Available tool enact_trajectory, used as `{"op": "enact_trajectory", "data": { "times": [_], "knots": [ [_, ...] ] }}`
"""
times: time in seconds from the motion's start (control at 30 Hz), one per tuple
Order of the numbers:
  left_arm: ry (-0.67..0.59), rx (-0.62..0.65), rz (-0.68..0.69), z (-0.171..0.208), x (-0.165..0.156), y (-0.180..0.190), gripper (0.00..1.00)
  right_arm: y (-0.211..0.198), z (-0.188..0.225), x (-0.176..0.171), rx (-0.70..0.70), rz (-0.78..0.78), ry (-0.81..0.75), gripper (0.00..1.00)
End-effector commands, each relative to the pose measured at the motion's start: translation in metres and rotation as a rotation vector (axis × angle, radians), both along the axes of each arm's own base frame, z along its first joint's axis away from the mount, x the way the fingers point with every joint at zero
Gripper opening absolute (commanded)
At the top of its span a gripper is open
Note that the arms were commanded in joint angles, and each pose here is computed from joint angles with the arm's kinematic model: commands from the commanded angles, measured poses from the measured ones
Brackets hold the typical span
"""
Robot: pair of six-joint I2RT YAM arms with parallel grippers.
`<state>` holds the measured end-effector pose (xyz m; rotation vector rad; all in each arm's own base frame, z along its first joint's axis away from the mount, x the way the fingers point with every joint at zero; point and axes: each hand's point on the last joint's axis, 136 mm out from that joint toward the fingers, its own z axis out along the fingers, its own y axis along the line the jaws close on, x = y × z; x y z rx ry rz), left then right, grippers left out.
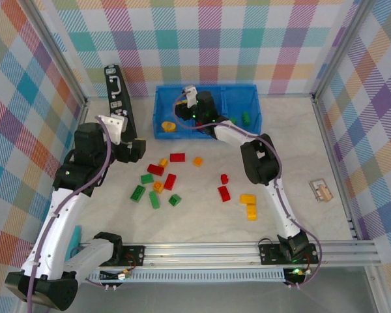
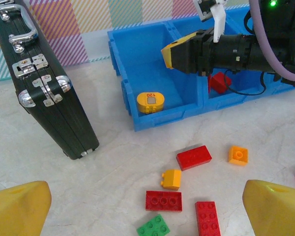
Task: Sort the legos into containers by color
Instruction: Place the lego in the container.
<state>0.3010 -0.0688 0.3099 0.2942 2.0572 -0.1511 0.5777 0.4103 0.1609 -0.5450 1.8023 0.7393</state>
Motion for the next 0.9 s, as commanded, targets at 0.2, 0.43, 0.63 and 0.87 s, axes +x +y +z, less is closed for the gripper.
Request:
{"op": "enact_trajectory", "data": {
  "times": [0.2, 0.43, 0.63, 0.87],
  "knots": [
    [-0.027, 0.000, -0.004, 0.004, -0.003, 0.003, 1.00, 0.008, -0.004, 0.001, -0.047, -0.005, 0.005, 0.49],
    [-0.035, 0.007, 0.009, 0.008, -0.003, 0.005, 1.00, 0.009, -0.005, 0.004, -0.072, -0.010, 0.028, 0.51],
    [-0.030, 0.008, 0.008, 0.006, -0.001, 0.005, 1.00, 0.005, 0.035, 0.002, -0.079, -0.006, -0.036, 0.47],
    [-0.027, 0.002, 0.006, 0.006, -0.001, 0.004, 1.00, -0.016, 0.110, -0.035, -0.151, 0.038, -0.081, 0.49]
  ]
}}
